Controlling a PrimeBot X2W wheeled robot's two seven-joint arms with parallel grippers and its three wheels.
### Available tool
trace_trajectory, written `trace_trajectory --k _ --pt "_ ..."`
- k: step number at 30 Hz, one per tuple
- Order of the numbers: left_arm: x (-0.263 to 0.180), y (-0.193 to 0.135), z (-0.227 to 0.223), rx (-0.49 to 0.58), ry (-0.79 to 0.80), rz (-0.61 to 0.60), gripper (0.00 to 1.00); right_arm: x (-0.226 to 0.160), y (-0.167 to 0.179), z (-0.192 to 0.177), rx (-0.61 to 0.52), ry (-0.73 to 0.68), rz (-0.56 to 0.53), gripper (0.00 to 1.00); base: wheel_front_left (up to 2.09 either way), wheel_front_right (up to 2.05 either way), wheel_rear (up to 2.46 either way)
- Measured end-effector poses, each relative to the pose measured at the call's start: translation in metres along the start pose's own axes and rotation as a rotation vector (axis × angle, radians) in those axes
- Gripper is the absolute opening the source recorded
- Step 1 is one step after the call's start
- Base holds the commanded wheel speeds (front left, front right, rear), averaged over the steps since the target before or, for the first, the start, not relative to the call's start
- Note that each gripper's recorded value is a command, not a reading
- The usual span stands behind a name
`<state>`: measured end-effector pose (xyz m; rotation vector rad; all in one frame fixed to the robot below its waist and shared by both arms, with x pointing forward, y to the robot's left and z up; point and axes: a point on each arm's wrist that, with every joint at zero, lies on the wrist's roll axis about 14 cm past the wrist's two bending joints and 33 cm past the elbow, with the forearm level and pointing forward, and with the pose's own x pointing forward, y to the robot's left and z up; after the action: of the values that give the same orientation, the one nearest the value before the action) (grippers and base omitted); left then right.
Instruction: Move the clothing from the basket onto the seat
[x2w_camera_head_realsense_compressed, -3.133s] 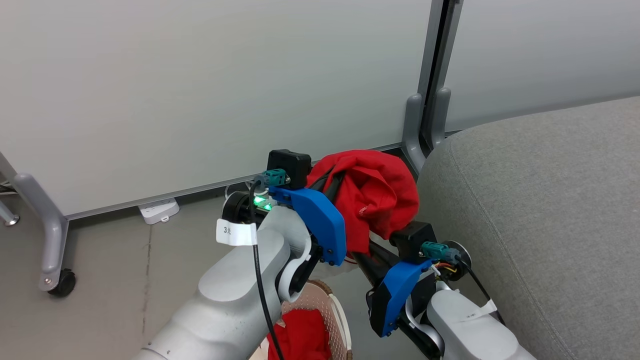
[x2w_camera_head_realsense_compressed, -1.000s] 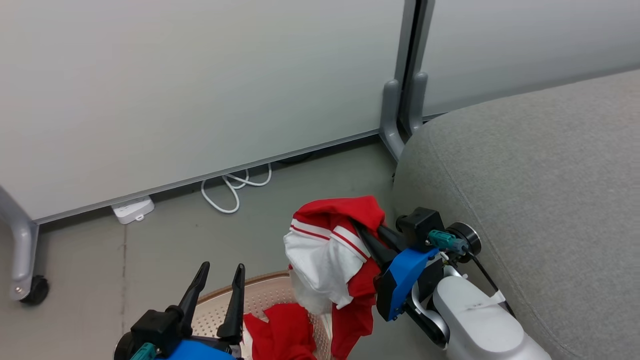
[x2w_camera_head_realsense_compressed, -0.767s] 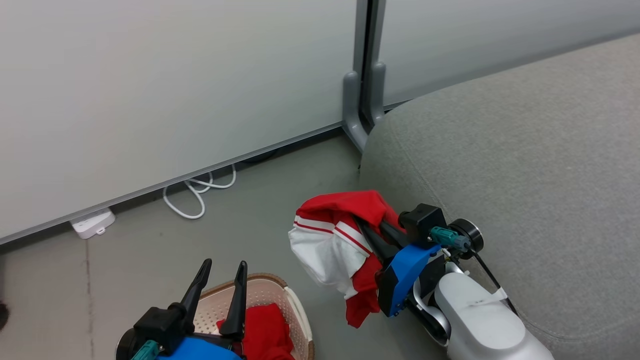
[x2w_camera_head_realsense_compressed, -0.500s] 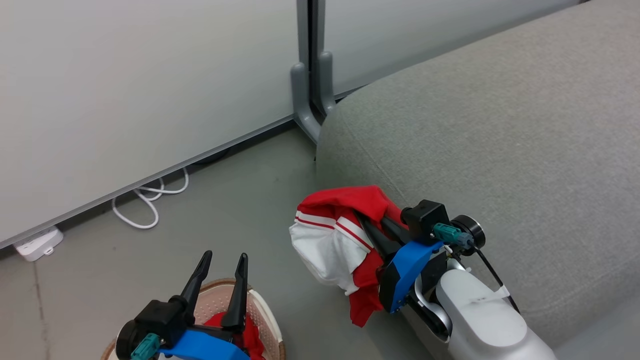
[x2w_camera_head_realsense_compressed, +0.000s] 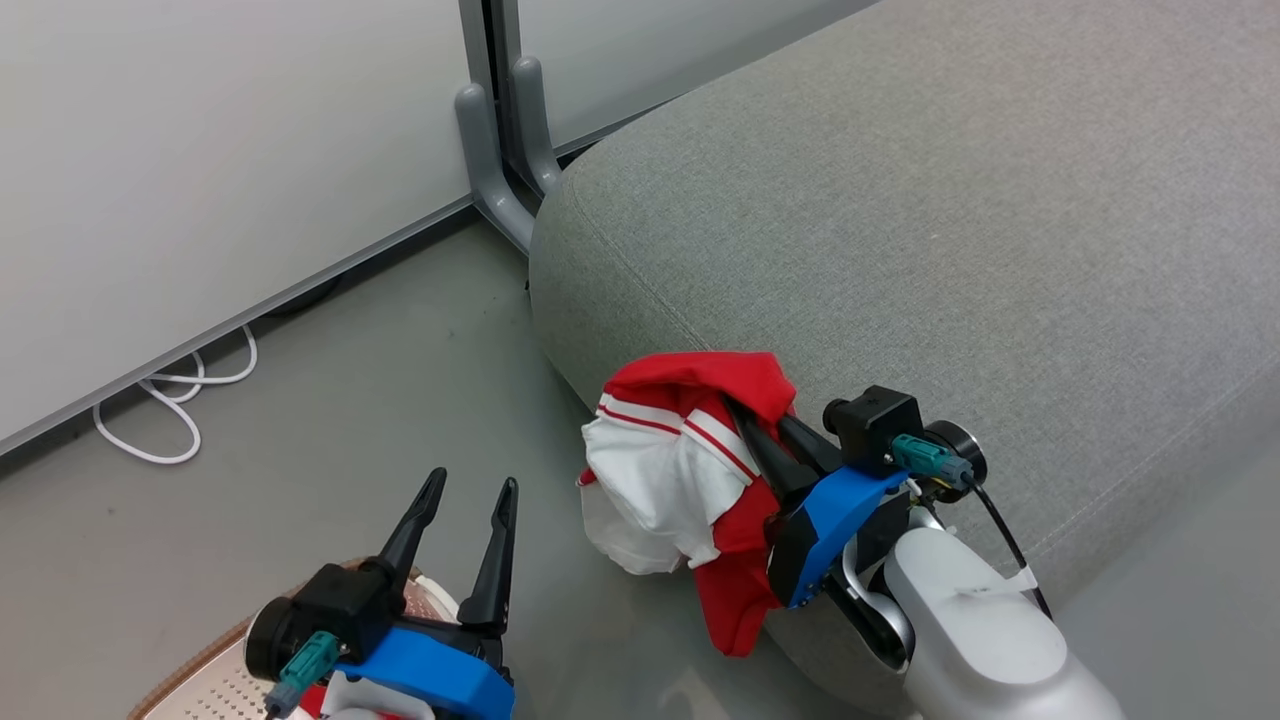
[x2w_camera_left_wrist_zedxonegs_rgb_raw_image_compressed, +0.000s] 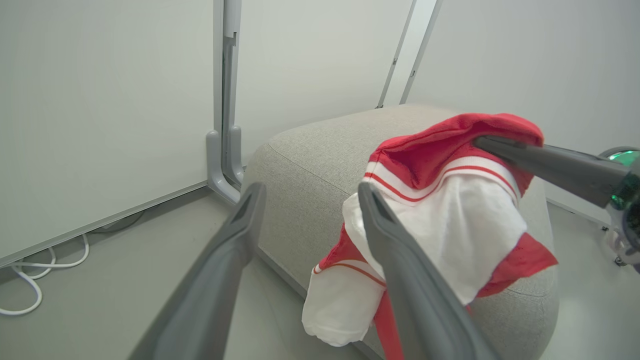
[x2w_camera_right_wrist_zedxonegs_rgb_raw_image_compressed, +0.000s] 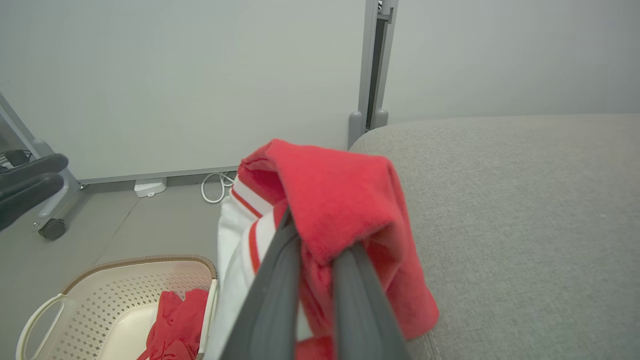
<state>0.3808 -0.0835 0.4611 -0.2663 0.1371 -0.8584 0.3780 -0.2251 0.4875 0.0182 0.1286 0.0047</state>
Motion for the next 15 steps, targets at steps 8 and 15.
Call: trace_trajectory --k 8,15 --pt "0.011 0.013 -0.003 0.005 0.0 -0.006 1.0 0.02 -0.02 0.016 0.011 -0.019 -0.046 0.0 0.0 0.0 0.0" --pt "0.035 0.043 -0.006 0.03 -0.03 -0.03 1.0 0.079 -0.093 0.101 -0.016 -0.177 -0.209 0.0 0.0 0.0 0.0"
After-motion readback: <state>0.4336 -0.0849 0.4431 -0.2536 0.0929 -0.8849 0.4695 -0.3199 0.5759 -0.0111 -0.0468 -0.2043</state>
